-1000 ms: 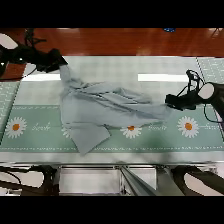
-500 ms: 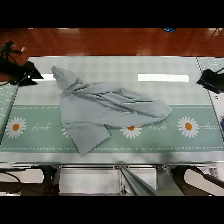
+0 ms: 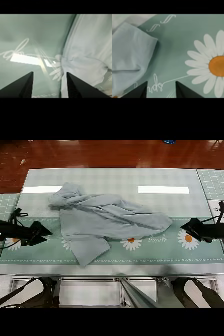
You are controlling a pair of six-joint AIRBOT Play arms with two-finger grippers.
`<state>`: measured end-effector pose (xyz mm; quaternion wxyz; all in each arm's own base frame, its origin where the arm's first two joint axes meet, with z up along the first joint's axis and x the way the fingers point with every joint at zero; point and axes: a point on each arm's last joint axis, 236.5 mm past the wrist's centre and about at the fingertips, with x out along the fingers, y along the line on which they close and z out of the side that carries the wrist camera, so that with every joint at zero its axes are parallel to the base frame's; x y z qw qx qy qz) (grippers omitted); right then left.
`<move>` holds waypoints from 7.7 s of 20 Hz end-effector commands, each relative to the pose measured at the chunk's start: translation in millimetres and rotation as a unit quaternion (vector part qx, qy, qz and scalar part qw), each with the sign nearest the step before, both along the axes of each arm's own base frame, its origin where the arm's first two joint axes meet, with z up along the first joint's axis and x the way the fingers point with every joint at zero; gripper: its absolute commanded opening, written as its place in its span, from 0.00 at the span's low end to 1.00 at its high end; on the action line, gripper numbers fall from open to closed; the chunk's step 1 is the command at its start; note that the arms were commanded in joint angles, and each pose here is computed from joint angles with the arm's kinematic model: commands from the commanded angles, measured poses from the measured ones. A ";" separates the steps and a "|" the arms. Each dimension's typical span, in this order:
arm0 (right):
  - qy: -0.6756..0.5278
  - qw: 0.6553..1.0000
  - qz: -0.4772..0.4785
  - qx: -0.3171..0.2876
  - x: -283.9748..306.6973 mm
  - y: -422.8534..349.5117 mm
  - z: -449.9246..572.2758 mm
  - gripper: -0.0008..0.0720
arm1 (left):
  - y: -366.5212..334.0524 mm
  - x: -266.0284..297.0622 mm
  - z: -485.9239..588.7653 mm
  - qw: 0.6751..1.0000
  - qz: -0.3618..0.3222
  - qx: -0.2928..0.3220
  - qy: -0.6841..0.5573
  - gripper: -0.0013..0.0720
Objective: Fold the shirts.
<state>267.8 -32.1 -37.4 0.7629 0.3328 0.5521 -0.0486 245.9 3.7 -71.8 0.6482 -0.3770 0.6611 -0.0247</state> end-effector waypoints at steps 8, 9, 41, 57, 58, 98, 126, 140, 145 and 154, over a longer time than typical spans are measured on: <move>0.000 0.999 0.011 0.033 -12.6 20.9 -8.0 0.57 | -68.0 14.1 -32.5 0.998 0.008 -0.061 -0.008 0.71; 0.001 0.999 0.011 0.033 -12.7 20.9 -8.0 0.57 | -72.7 16.8 -36.0 0.998 0.007 -0.062 -0.008 0.71; -0.080 0.979 0.151 0.106 134.3 86.3 44.0 0.04 | -80.6 131.4 91.8 0.975 -0.013 -0.085 -0.206 0.04; -0.521 0.785 0.043 -0.334 -65.9 33.5 531.2 0.04 | -65.6 11.6 594.4 0.666 -0.053 0.209 -0.714 0.04; -0.515 0.784 0.030 -0.344 -83.9 30.3 529.8 0.04 | -68.0 -4.8 597.1 0.658 -0.047 0.236 -0.714 0.04; -0.049 0.979 0.192 0.037 210.7 30.5 29.8 0.04 | -41.2 256.0 74.8 0.967 -0.125 0.159 -0.153 0.04; -0.065 0.997 0.006 0.028 -2.7 23.6 27.8 0.57 | 9.4 -42.0 0.8 0.999 0.034 0.013 0.030 0.71; 0.076 0.995 -0.023 -0.061 -76.3 -8.3 -21.5 0.57 | -74.2 -68.6 -52.4 0.998 -0.016 -0.021 0.050 0.04; 0.144 0.990 -0.003 -0.007 -109.5 19.2 -34.9 0.57 | -75.9 -70.4 -51.1 0.998 -0.026 -0.025 0.048 0.04; 0.187 0.975 0.025 0.116 -98.3 54.2 -63.9 0.57 | -76.1 -70.8 -50.9 0.998 -0.028 -0.026 0.048 0.04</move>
